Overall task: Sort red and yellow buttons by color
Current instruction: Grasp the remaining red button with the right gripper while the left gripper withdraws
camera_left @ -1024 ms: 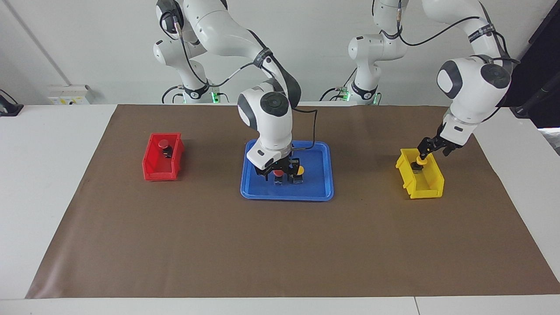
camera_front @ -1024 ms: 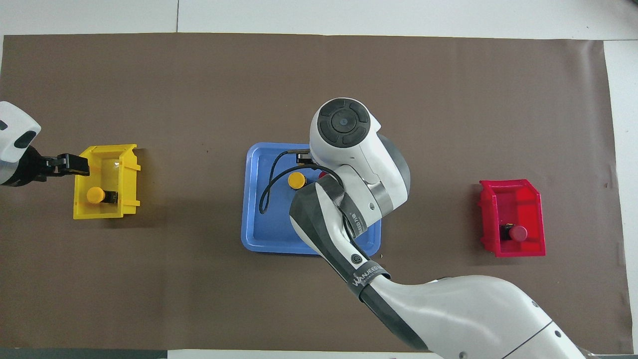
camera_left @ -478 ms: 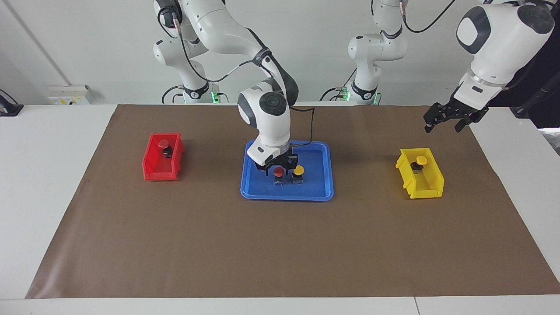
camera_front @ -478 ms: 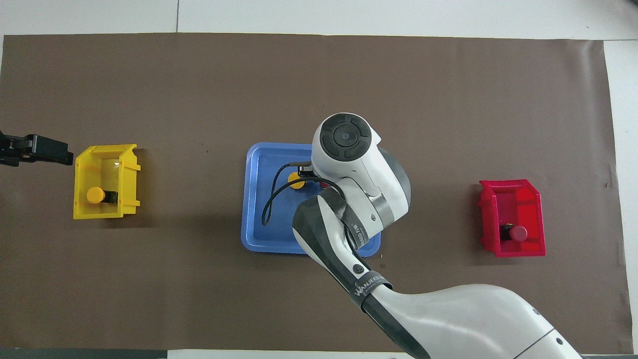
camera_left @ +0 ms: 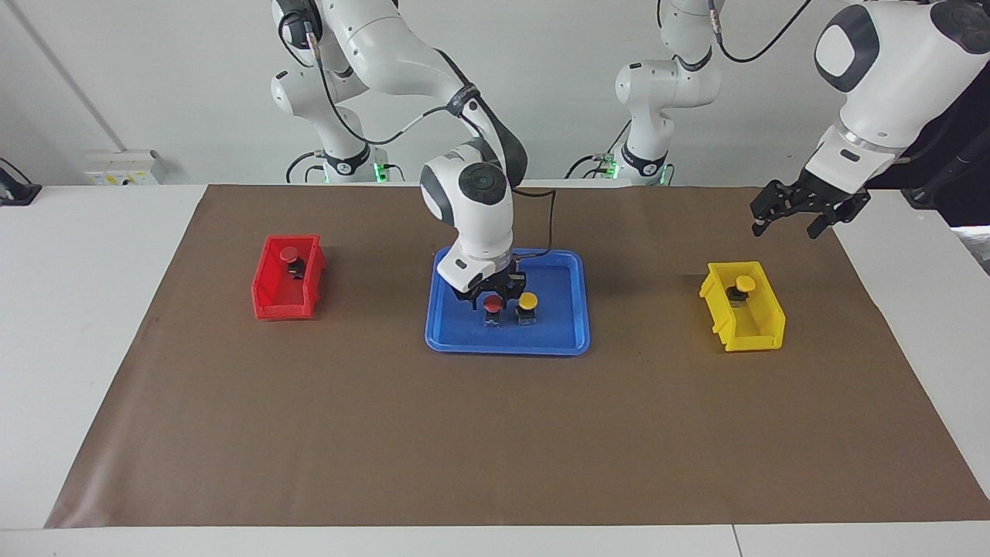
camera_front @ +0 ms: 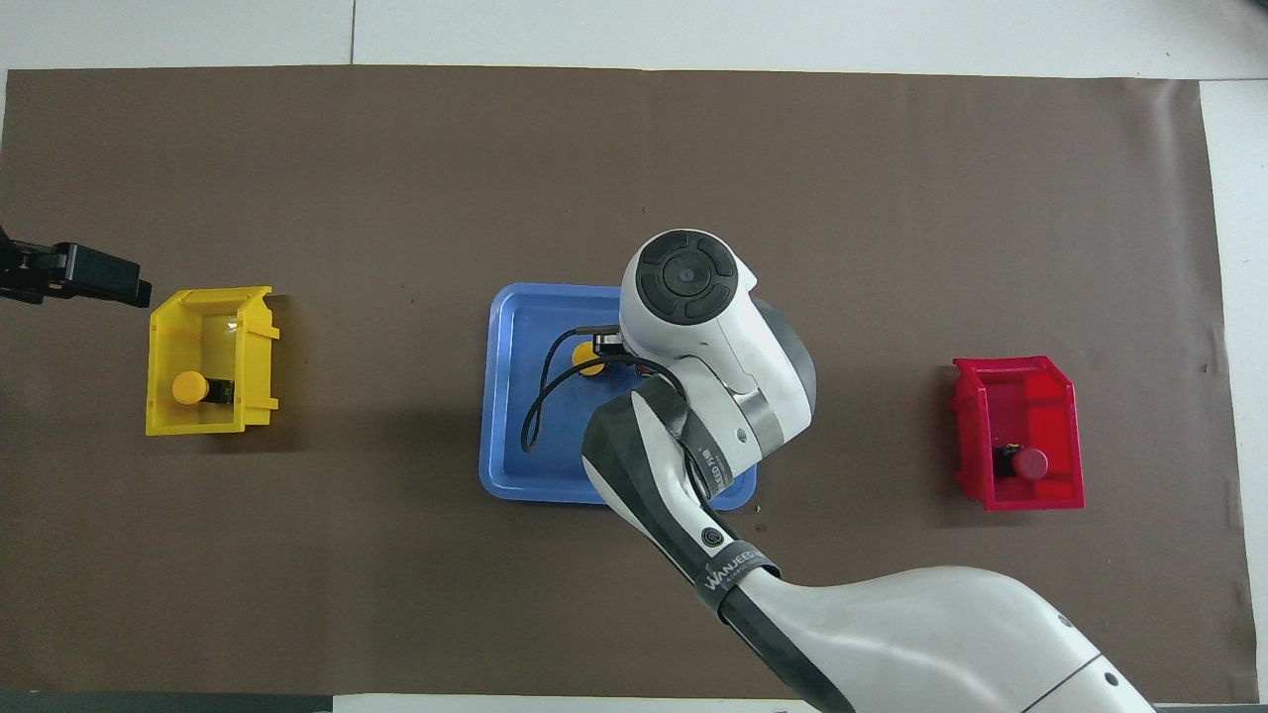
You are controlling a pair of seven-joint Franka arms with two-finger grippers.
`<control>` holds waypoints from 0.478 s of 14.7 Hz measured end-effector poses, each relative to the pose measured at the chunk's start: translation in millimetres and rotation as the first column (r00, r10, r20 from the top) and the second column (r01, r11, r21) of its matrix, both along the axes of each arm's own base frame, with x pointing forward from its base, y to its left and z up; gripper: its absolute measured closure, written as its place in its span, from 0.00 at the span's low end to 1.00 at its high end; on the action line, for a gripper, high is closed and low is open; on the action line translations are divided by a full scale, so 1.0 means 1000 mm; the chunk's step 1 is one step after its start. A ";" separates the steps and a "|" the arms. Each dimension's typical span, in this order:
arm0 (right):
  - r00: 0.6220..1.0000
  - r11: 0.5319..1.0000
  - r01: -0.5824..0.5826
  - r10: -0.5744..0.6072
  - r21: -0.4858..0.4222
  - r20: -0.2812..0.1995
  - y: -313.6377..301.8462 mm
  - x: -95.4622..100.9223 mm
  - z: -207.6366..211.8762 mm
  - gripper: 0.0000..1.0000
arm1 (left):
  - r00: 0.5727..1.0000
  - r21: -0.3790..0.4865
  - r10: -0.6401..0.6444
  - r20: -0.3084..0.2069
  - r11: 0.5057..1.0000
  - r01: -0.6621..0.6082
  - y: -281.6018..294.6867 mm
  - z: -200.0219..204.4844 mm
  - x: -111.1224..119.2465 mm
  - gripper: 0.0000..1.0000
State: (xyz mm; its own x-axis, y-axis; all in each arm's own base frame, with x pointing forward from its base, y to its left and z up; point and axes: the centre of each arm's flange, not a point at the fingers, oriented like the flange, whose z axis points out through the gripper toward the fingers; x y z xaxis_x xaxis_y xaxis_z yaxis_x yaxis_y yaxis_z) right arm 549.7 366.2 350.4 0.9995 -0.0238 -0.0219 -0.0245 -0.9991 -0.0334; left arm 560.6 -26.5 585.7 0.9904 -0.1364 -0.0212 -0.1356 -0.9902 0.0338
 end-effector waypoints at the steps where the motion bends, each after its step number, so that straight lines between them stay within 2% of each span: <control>1: 1.000 1.000 0.000 0.000 0.002 0.003 0.000 0.000 0.000 0.39 | 1.000 -0.004 0.000 -0.005 1.000 0.000 -0.001 -0.003 0.002 0.00; 6: 1.000 1.000 0.004 -0.004 0.021 0.020 0.002 0.001 -0.001 0.42 | 1.000 -0.019 -0.015 0.006 1.000 0.015 -0.011 0.007 0.010 0.00; 7: 1.000 1.000 0.007 -0.007 0.028 0.017 0.003 0.000 -0.001 0.46 | 1.000 -0.019 -0.024 0.004 1.000 0.024 -0.016 0.008 0.009 0.00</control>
